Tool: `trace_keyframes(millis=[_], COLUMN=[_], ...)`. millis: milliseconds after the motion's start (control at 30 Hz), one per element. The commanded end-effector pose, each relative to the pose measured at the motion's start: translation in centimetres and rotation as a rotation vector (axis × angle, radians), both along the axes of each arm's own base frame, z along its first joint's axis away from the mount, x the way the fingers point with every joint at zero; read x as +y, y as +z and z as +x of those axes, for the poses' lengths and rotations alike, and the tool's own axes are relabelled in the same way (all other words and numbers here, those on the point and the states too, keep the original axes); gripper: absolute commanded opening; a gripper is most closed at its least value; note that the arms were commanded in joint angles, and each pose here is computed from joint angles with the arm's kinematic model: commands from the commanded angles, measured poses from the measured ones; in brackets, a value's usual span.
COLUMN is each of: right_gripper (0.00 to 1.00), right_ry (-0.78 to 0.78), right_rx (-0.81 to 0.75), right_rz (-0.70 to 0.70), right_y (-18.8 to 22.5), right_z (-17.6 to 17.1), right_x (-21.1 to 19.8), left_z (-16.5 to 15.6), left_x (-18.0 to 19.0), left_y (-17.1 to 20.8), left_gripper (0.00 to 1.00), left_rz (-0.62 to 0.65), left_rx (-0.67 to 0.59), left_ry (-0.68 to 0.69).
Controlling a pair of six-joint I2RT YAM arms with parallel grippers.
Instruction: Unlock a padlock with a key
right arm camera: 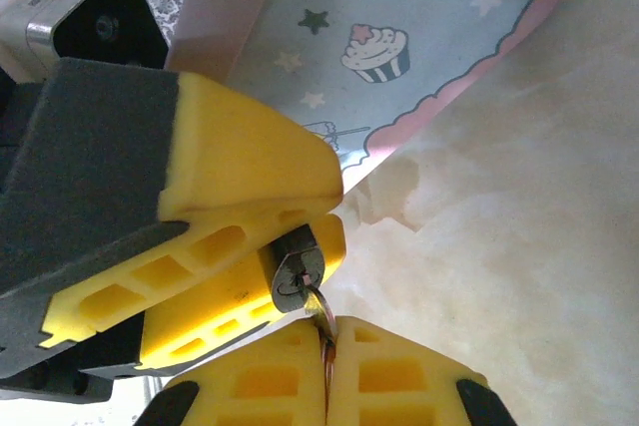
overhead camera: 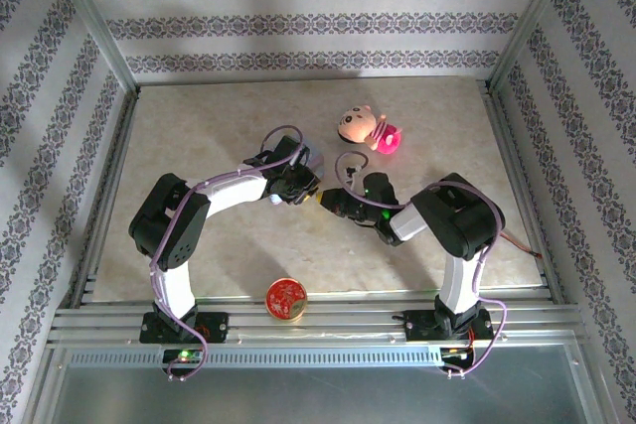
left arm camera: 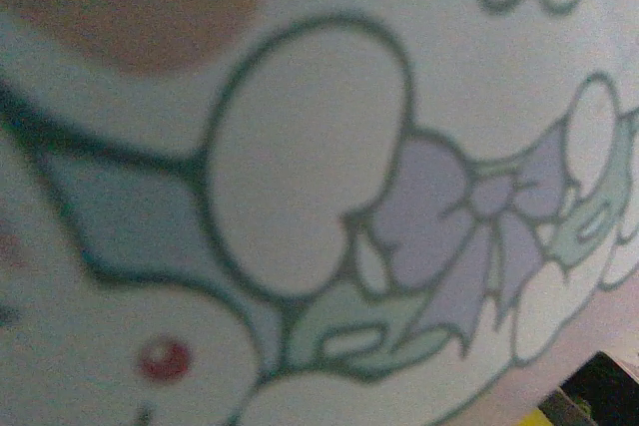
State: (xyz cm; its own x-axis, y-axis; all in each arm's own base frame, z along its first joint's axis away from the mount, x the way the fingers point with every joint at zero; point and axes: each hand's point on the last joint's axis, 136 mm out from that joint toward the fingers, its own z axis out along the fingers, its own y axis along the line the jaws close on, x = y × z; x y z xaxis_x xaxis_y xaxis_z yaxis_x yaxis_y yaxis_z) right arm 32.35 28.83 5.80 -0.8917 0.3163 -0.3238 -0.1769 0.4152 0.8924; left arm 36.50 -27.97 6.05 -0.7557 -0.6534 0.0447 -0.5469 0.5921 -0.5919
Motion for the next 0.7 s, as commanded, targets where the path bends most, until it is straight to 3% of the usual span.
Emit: trace_keyframes(millis=[0, 100, 333, 567, 667], right_gripper=[0.0, 0.0, 0.0, 0.0, 0.0], right_ry=[-0.022, -0.006, -0.025, 0.01, -0.007], right_rx=[-0.073, -0.099, -0.275, -0.28, -0.233], right_rz=[0.169, 0.142, -0.322, -0.228, -0.085], right_y=[4.1, 3.9, 2.2, 3.3, 4.3], right_z=[3.2, 3.2, 1.9, 2.9, 3.5], right_x=[0.7, 1.1, 0.9, 1.6, 1.8], left_z=[-4.0, -4.1, -4.5, -4.5, -4.7], left_x=[-3.5, -3.9, -4.6, -5.3, -5.4], left_y=[0.1, 0.0, -0.3, 0.6, 0.6], left_gripper=[0.04, 0.04, 0.04, 0.03, 0.03], left_rz=[-0.14, -0.162, -0.197, -0.223, -0.228], left_rx=[0.127, 0.141, 0.166, 0.147, 0.146], left_ry=[-0.143, -0.146, -0.154, -0.177, -0.18])
